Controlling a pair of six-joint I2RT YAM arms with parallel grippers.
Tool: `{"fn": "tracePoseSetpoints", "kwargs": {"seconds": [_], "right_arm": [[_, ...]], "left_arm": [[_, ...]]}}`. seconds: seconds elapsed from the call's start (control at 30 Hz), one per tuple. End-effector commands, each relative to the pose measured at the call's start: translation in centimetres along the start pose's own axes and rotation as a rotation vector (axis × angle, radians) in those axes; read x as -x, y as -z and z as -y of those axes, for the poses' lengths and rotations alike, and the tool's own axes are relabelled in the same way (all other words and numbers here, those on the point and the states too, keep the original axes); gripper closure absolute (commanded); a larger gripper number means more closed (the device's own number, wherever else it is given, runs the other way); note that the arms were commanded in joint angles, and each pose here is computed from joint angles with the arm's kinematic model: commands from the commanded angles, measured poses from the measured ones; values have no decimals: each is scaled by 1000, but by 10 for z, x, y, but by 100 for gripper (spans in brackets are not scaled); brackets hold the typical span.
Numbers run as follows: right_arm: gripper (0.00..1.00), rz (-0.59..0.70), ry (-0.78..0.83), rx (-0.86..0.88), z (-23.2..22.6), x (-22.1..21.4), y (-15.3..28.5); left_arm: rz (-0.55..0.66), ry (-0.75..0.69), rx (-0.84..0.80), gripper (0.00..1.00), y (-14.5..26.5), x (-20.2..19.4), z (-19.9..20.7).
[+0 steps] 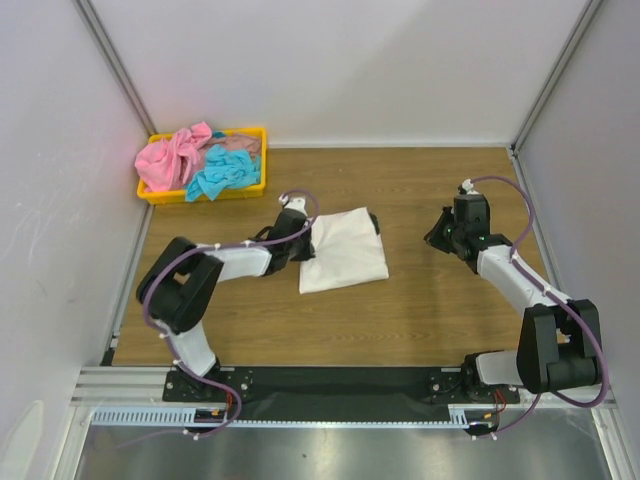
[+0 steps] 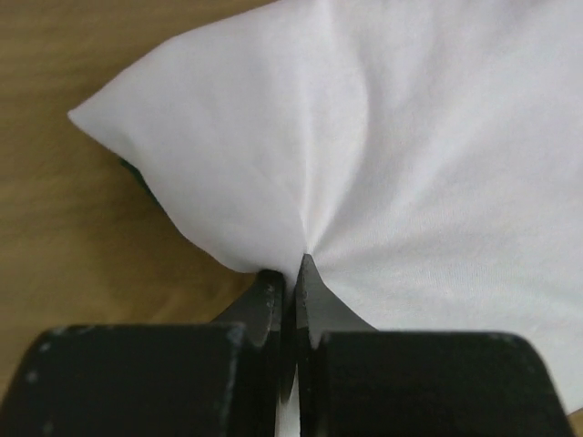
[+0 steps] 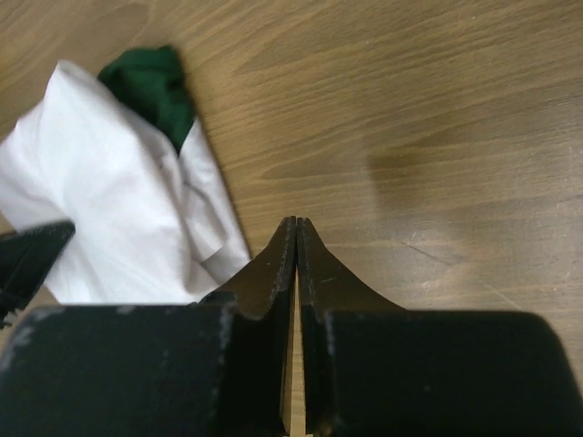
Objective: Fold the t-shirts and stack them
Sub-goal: Neatly place the folded tshirt to the corner
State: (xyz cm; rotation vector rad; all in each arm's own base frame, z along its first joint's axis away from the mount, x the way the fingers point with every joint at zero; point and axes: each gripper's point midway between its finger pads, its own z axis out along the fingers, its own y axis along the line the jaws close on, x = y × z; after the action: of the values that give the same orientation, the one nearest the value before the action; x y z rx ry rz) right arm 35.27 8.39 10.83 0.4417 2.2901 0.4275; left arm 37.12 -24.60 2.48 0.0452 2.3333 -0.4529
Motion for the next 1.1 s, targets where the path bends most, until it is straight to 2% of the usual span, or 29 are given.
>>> {"fn": "tracePoseSetpoints", "kwargs": {"seconds": [0.0,0.13,0.17,0.23,0.27,0.33,0.37,0.4,0.53,0.7,0.83,0.93,1.07], "right_arm": [[97,66,-7,1,-3,16,-1],[97,57,-15,-8,-1,14,-4],[97,60,-19,-9,0,15,-4],[98,62,-21,-15,2,15,-5],[98,59,-25,-23,3,14,-7],[99,62,-31,-41,7,14,-8],[99,60,-34,-46,9,13,-8],[99,58,-38,-49,10,13,-8],[100,80,-53,-90,21,16,-7],[100,97,-66,-137,35,14,-5],[100,114,-71,-165,45,13,-3],[100,122,-83,-195,53,13,1],[100,137,-90,-195,56,14,4]], "left_arm": [[-81,-23,149,100,39,-28,-37],[-84,-43,280,100,76,-35,-67],[-116,-57,325,100,86,-42,-78],[-100,-82,383,100,100,-35,-88],[-137,-101,423,100,109,-41,-96],[-124,-105,455,100,116,-26,-95],[-161,-115,473,100,121,-28,-97],[-139,-112,471,100,123,-11,-90],[-174,-223,568,100,129,1,-104],[-322,-418,792,100,142,-4,-153],[-421,-501,833,100,151,-13,-183],[-421,-537,842,100,158,-8,-194],[-458,-665,908,100,171,-6,-228]]}}
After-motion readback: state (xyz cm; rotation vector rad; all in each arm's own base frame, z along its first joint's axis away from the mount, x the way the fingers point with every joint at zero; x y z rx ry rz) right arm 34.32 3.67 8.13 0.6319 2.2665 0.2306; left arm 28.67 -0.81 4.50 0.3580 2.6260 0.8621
